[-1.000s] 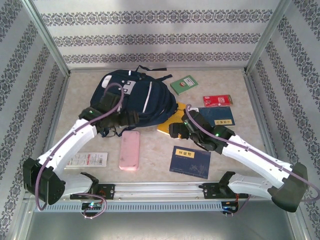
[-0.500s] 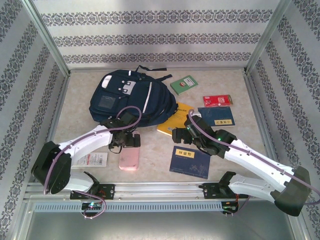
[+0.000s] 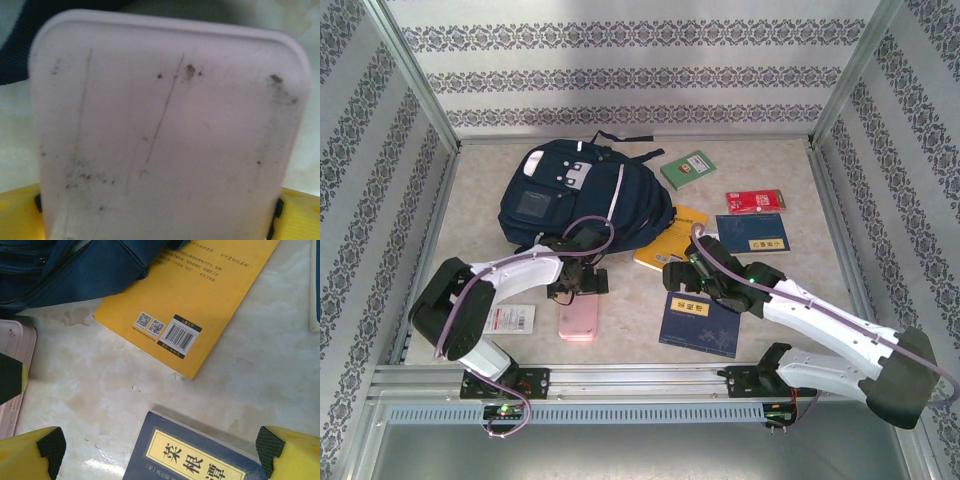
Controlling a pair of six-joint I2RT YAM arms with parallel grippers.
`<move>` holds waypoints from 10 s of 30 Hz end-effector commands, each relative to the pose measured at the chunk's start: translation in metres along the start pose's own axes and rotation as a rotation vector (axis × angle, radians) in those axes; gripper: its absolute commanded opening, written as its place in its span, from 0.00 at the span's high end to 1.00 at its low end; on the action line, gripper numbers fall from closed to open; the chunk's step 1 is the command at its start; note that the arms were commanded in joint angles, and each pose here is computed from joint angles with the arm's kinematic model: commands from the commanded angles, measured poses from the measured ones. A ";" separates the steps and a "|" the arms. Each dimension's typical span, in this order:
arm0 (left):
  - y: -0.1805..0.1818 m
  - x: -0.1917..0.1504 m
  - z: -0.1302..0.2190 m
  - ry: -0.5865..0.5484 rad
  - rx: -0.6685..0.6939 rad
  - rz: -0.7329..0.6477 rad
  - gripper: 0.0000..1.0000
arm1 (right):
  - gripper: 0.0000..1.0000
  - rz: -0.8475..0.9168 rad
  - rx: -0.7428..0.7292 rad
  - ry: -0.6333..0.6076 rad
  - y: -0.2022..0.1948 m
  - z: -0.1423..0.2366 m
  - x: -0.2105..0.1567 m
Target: Pack books, pencil case, and school supplies into a backpack
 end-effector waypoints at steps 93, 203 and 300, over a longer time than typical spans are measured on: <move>-0.027 0.034 0.177 -0.293 -0.745 0.881 0.06 | 0.73 0.008 0.813 -0.335 0.191 0.019 0.024; -0.072 0.233 0.283 -0.491 -0.659 -0.330 1.00 | 0.66 -0.363 0.640 -0.252 -0.002 0.054 0.103; 0.069 0.087 0.190 -0.427 -0.203 0.300 0.04 | 0.08 -0.082 0.211 -0.225 0.019 0.039 0.072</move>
Point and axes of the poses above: each hand's point on the last joint's axis, 136 mm out from that joint toward the fingers, its own z axis back along the fingers, its own y axis along the line the jaws close on, x = y × z, the point moved 1 cm from there along z, back along the fingers
